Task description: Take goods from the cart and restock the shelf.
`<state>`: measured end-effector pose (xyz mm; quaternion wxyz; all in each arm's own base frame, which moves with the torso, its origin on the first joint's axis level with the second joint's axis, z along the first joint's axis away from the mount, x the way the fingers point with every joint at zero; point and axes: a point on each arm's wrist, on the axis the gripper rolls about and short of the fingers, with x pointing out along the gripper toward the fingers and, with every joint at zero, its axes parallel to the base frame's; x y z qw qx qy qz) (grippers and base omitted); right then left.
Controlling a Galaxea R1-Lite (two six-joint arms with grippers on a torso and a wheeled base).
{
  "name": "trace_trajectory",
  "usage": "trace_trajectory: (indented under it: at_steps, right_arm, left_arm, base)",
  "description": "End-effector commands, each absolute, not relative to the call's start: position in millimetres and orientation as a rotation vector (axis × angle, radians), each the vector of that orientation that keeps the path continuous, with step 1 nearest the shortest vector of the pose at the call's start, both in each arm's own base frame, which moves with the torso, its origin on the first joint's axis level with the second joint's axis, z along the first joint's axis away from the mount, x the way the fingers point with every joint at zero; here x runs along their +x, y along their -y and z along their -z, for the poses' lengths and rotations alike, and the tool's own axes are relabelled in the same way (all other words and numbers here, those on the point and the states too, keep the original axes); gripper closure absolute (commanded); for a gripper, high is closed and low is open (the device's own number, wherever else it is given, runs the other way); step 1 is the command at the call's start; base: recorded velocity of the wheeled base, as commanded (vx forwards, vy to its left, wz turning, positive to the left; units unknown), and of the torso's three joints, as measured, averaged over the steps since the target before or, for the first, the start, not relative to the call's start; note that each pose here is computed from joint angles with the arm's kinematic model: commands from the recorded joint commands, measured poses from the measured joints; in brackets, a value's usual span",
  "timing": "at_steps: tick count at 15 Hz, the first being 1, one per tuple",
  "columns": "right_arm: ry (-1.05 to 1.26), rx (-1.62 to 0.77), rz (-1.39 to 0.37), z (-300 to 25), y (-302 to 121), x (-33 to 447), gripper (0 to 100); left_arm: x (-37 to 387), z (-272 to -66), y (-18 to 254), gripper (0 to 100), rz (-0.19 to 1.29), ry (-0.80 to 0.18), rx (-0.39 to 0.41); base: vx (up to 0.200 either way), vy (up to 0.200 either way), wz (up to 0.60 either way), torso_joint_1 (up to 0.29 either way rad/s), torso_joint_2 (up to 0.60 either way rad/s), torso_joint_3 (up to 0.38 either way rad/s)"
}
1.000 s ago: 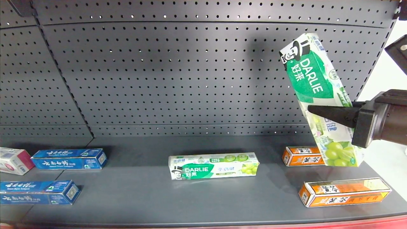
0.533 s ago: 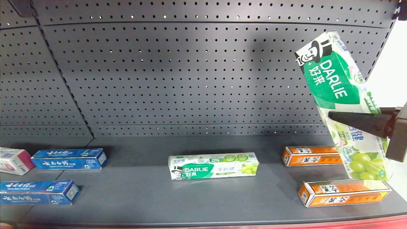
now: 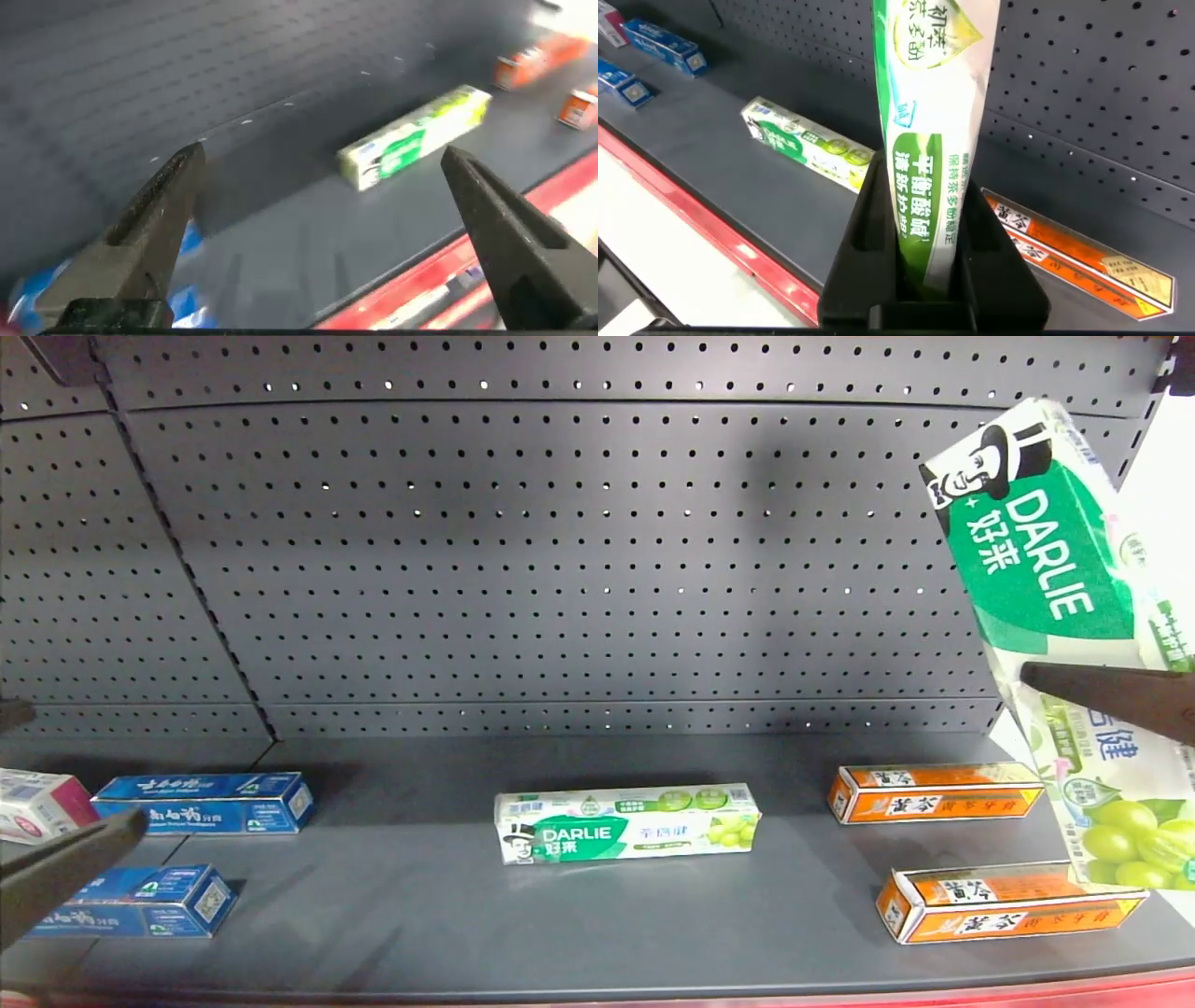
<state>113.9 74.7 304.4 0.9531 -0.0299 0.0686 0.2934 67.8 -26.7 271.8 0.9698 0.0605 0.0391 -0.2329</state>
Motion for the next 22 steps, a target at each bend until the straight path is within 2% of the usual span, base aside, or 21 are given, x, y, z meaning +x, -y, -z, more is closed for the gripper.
trace_trajectory:
  at_steps: [1, 2, 7, 12, 14, 17, 19, 22]
  right_arm:
    - [-0.124, -0.057, -0.597, -306.4, -71.6, 109.0, 100]
    - [-0.12, -0.055, -0.597, -307.0, -70.6, 107.4, 100]
    - [-0.143, -0.06, -0.605, -298.3, -70.1, 105.8, 100]
    - [-0.143, -0.058, -0.615, -293.8, -67.1, 100.5, 100]
    - [-0.154, -0.025, -0.633, -292.6, -66.9, 98.9, 100]
    - [-0.155, -0.023, -0.632, -292.3, -66.7, 98.5, 100]
    - [-0.156, -0.024, -0.635, -291.9, -66.9, 98.5, 100]
    - [-0.164, -0.026, -0.637, -289.7, -67.3, 98.6, 100]
  left_arm:
    - [109.1, -271.9, 50.5, 0, 0.562, -0.178, 0.194]
    - [116.0, -267.8, 53.7, 0, 0.574, -0.193, 0.234]
    - [152.9, -256.8, 75.5, 0, 0.644, -0.277, 0.279]
    - [190.6, -259.9, 94.4, 0, 0.788, -0.307, 0.263]
    - [215.7, -246.8, 108.1, 0, 0.906, -0.333, 0.314]
    - [229.0, -235.4, 109.3, 0, 1.043, -0.322, 0.327]
    - [231.9, -239.3, 111.7, 0, 1.081, -0.312, 0.316]
    - [245.8, -234.6, 119.4, 0, 1.131, -0.36, 0.3]
  base:
    - [0.0, 0.0, 0.0, 0.0, 0.0, 0.0]
    - [0.0, 0.0, 0.0, 0.0, 0.0, 0.0]
    - [0.0, 0.0, 0.0, 0.0, 0.0, 0.0]
    - [0.0, 0.0, 0.0, 0.0, 0.0, 0.0]
    - [0.0, 0.0, 0.0, 0.0, 0.0, 0.0]
    - [0.0, 0.0, 0.0, 0.0, 0.0, 0.0]
    - [0.0, 0.0, 0.0, 0.0, 0.0, 0.0]
    - [0.0, 0.0, 0.0, 0.0, 0.0, 0.0]
